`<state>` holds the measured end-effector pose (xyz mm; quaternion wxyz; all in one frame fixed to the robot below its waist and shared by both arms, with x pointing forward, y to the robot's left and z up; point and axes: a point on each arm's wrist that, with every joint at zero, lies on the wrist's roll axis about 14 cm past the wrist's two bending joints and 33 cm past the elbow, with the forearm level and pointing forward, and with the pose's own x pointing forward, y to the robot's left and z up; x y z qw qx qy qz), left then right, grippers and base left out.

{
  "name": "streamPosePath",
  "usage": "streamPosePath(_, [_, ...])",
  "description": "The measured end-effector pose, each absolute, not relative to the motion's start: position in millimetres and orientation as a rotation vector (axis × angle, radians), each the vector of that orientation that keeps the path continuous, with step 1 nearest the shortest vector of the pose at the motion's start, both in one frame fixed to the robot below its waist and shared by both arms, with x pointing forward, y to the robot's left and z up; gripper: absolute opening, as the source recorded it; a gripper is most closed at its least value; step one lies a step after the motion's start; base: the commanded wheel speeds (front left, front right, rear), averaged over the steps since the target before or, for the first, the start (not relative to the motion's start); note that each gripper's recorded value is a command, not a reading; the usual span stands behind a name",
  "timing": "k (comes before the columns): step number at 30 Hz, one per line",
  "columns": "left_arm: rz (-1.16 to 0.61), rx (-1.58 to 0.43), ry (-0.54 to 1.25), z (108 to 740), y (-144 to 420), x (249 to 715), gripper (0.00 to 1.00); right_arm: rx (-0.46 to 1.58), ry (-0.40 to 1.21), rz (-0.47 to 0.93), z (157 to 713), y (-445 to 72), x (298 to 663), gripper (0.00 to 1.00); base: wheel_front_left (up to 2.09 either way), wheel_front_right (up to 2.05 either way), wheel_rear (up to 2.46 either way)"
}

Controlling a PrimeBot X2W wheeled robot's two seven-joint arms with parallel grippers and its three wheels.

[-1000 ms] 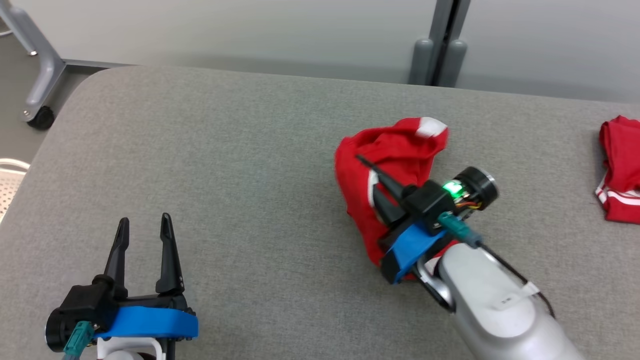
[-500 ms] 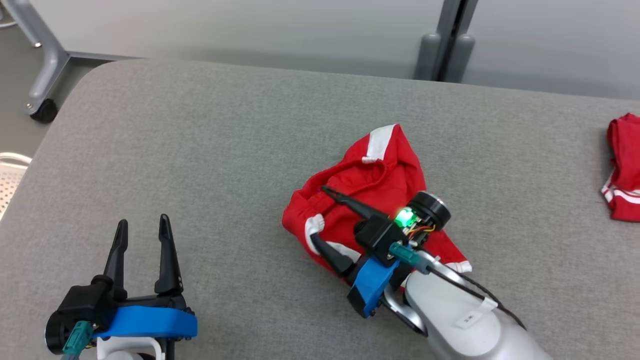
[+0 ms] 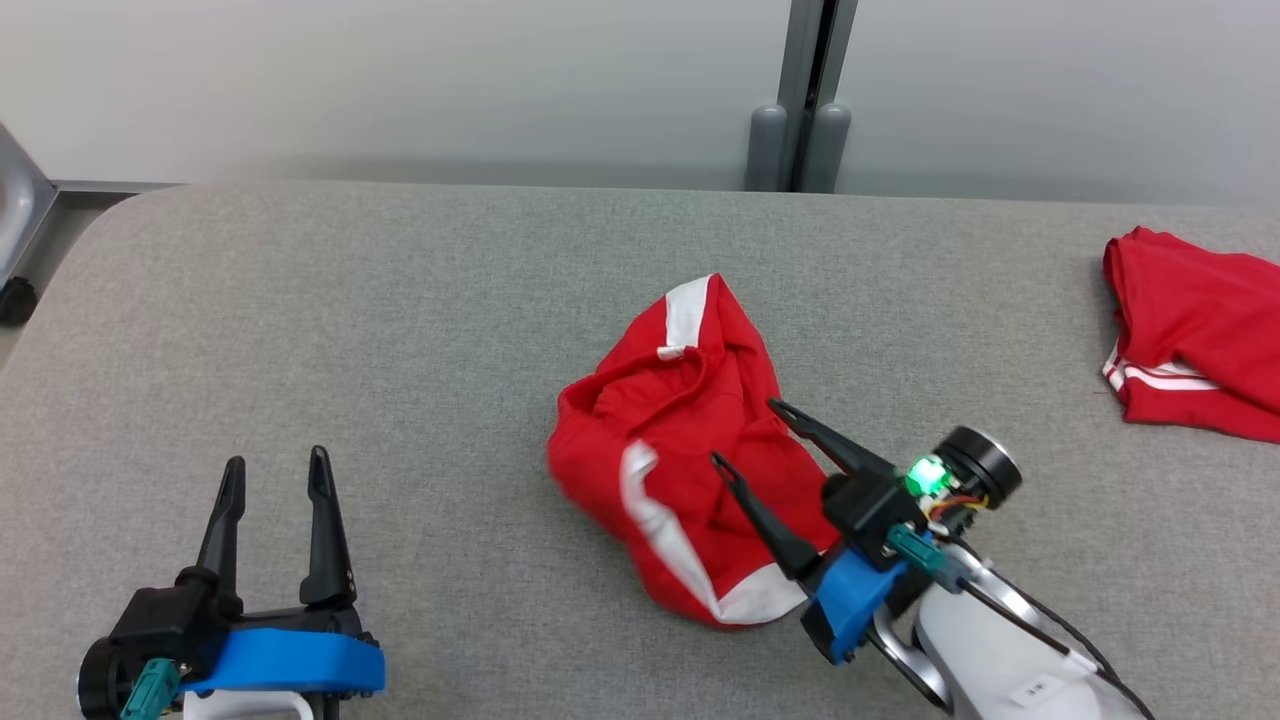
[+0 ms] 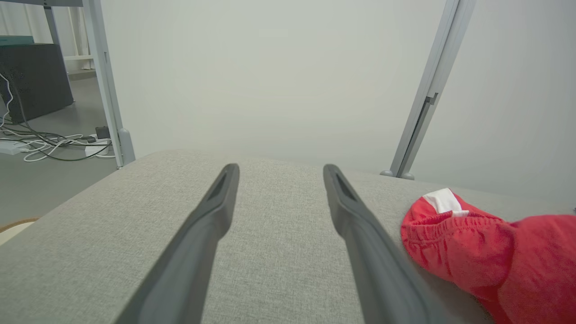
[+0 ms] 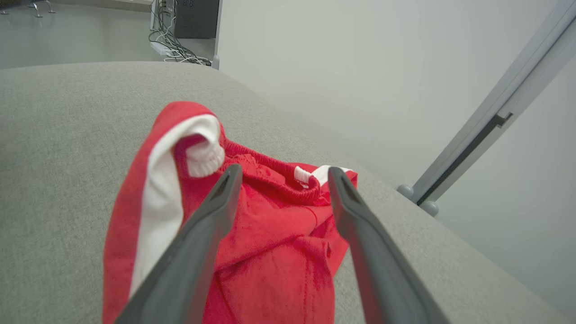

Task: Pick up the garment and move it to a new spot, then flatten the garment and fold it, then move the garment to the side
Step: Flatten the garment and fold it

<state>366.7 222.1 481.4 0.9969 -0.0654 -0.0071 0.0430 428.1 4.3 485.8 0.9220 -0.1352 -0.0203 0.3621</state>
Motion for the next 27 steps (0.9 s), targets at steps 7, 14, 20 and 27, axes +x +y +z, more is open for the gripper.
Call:
streamPosePath(7, [0.073, -0.132, -0.011, 480.6, 217.8, 364.4, 1.00, -0.215, 0.029, 0.640, 467.7, -32.5, 419.6, 1.00, 0.00, 0.00, 0.00])
streamPosePath(14, [0.069, -0.130, -0.010, 480.2, 216.5, 365.5, 1.00, -0.121, 0.133, 0.532, 440.1, -64.0, 411.2, 1.00, 0.00, 0.00, 0.00])
streamPosePath(20, [0.072, -0.123, 0.000, 477.1, 217.7, 365.5, 1.00, -0.080, 0.219, 0.502, 415.8, -68.0, 407.5, 1.00, 0.00, 0.00, 0.00])
streamPosePath(27, [0.080, -0.120, 0.012, 473.2, 220.6, 365.9, 1.00, -0.039, 0.363, 0.471, 377.2, -70.1, 398.7, 1.00, 0.00, 0.00, 0.00])
